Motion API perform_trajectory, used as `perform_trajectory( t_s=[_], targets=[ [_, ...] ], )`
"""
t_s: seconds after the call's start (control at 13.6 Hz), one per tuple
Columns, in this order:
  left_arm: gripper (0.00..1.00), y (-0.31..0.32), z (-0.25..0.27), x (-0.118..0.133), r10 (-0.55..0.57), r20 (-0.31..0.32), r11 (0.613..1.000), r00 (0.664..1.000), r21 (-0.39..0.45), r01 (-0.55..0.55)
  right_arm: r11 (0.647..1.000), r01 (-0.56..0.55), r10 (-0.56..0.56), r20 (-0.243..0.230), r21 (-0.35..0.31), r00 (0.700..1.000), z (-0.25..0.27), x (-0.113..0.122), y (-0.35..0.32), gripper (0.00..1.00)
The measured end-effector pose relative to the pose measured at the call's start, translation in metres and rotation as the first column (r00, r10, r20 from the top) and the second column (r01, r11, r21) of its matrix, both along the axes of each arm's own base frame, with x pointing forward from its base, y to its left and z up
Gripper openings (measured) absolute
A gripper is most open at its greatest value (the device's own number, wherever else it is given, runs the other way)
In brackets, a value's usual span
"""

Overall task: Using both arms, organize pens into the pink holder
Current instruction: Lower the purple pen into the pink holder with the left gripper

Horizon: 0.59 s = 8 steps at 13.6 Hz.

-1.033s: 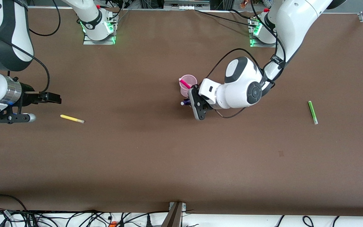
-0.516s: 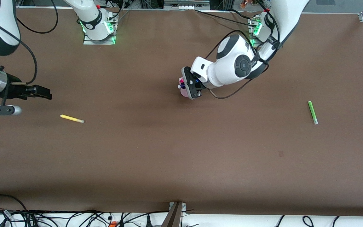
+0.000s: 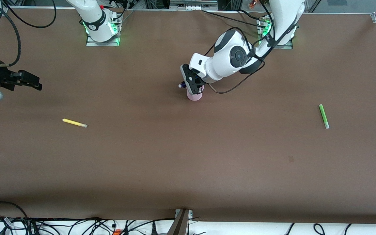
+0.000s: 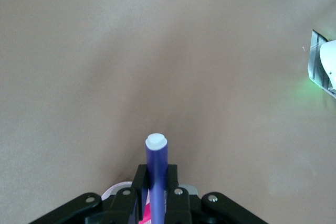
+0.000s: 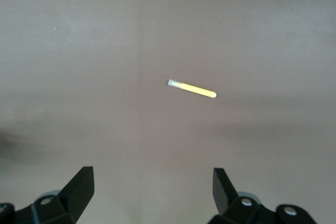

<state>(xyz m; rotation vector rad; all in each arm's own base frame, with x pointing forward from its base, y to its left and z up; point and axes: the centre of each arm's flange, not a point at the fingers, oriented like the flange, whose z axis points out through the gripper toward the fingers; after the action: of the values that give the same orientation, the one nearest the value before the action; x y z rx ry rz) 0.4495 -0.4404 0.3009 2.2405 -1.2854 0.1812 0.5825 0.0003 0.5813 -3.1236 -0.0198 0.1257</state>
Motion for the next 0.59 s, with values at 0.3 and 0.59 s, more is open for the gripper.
perform_trajectory(
  t_s=[0.3,0.59],
  targets=[
    [0.18,0.004,-0.007,0.001,0.007,-0.007,1.0,1.0,0.006,-0.007,0.999,-0.034,0.034,-0.007,0.002,0.999,-0.005,0.001,0.02,1.0],
    [0.18,0.007,-0.009,0.005,0.021,0.001,1.0,1.0,0.004,-0.021,0.999,-0.033,0.033,-0.002,0.001,0.999,-0.004,0.001,0.02,1.0]
  ],
)
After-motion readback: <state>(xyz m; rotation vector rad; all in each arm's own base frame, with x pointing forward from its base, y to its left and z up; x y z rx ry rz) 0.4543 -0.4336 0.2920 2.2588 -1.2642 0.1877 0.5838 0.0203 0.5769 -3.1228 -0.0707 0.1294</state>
